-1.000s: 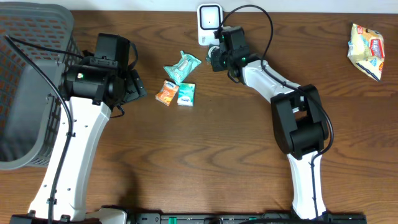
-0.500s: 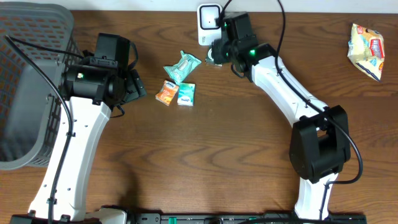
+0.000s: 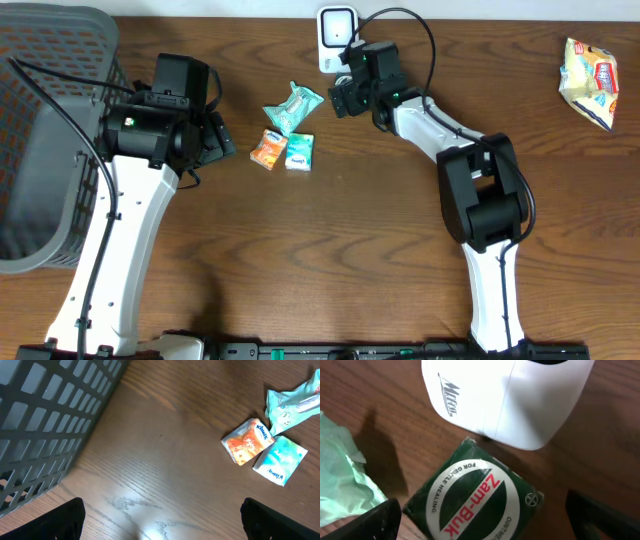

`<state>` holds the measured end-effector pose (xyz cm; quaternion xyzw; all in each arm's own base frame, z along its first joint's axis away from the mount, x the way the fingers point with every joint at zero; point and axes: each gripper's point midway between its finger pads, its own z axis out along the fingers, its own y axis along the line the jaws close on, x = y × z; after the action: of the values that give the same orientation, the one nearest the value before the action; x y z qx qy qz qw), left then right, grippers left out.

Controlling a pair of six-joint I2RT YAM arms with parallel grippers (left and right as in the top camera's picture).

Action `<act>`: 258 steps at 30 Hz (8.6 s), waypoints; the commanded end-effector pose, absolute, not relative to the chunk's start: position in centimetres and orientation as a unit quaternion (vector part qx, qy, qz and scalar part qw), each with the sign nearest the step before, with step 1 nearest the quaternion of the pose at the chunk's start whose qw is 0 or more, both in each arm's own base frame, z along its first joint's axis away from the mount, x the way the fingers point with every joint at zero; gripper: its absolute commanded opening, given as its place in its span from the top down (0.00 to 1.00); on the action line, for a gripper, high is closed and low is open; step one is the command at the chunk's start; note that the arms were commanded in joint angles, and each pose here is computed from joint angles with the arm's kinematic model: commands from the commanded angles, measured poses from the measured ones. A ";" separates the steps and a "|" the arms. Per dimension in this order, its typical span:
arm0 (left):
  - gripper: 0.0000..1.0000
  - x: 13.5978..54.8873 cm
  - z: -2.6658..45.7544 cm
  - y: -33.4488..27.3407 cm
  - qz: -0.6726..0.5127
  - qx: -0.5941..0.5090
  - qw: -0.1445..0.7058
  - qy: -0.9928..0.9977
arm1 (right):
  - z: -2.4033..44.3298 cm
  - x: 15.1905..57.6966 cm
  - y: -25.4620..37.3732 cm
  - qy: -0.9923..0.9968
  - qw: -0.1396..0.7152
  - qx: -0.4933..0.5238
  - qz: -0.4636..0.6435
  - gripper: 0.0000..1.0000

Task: Scan the item barcode

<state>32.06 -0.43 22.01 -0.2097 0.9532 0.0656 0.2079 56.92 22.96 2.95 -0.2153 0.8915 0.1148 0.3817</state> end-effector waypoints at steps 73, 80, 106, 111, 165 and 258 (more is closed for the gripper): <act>0.02 32.0 21.9 -0.1 0.073 -0.216 0.206 0.952 | 7.9 52.0 25.9 0.885 0.347 -0.298 0.081 0.05; 0.03 32.0 21.9 -0.1 0.073 -0.216 0.206 0.952 | 6.7 51.7 27.5 0.888 0.344 -0.294 0.082 0.15; 0.02 32.0 21.9 -0.1 0.073 -0.216 0.206 0.952 | 0.6 52.7 27.6 0.880 0.332 -0.334 0.065 0.22; 0.02 32.0 21.9 -0.1 0.073 -0.216 0.206 0.952 | 0.3 52.4 27.4 0.882 0.324 -0.335 0.064 0.36; 0.02 32.0 21.9 -0.1 0.073 -0.216 0.206 0.952 | 18.9 64.3 24.3 0.687 0.701 -0.117 0.151 0.39; 0.03 32.0 21.9 -0.1 0.073 -0.216 0.206 0.952 | 1.2 40.4 16.5 0.971 0.146 -0.190 0.000 0.39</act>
<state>32.06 -0.43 22.01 -0.2097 0.9532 0.0656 0.2079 39.18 17.93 0.21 -0.2087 0.9689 0.0113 0.1327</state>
